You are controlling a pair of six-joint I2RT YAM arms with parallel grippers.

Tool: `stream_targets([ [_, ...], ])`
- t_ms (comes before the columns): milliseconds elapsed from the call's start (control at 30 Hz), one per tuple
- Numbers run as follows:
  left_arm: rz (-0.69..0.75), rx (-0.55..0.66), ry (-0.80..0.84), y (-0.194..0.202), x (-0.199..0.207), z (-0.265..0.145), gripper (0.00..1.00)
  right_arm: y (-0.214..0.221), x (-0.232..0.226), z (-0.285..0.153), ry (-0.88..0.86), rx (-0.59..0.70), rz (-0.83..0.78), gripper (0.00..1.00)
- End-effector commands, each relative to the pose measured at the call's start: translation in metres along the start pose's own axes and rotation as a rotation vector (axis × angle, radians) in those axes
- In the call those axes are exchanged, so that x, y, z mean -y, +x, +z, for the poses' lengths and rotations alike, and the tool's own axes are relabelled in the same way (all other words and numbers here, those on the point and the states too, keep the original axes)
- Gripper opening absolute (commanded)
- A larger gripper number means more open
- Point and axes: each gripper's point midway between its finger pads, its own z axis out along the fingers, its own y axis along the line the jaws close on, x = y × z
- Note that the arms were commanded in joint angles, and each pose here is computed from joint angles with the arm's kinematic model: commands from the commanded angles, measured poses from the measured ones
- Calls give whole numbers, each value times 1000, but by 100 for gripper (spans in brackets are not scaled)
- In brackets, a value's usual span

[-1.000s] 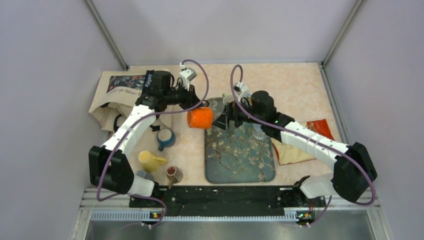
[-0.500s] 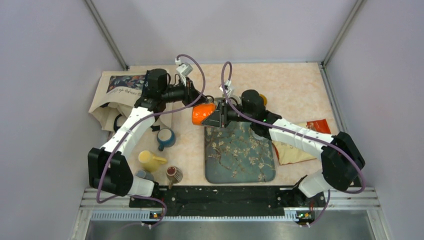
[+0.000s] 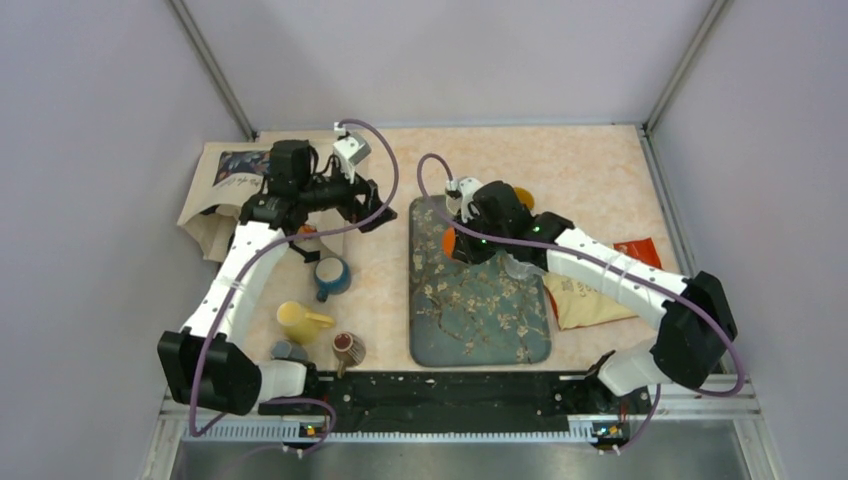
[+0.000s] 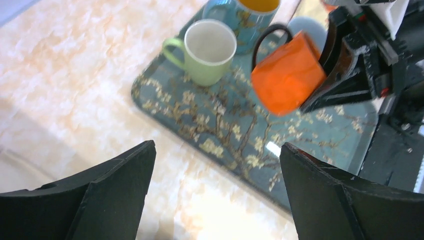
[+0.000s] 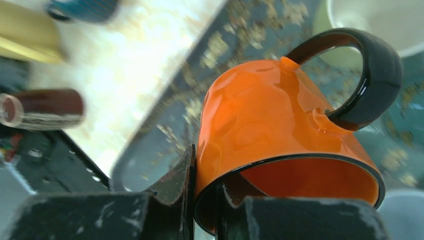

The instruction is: Turn the mug right side up

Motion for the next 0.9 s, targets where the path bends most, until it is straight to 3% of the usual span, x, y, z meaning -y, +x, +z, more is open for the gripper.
stream_targets([
  [0,79,-239,-86,40,-9,-25,99,14,26,-17,160,-137,-156,0],
  [133,100,-396,-152,80,-18,-42,99,48,42,-8,225,-300,-179,0],
  [300,106,-567,-387,118,-53,-70,99,72,55,4,275,-409,-166,0],
  [567,39,-736,-454,175,-55,-90,93,86,60,16,282,-461,-160,0],
  [867,-3,-792,-486,202,-52,-107,85,85,52,29,222,-449,-159,5],
])
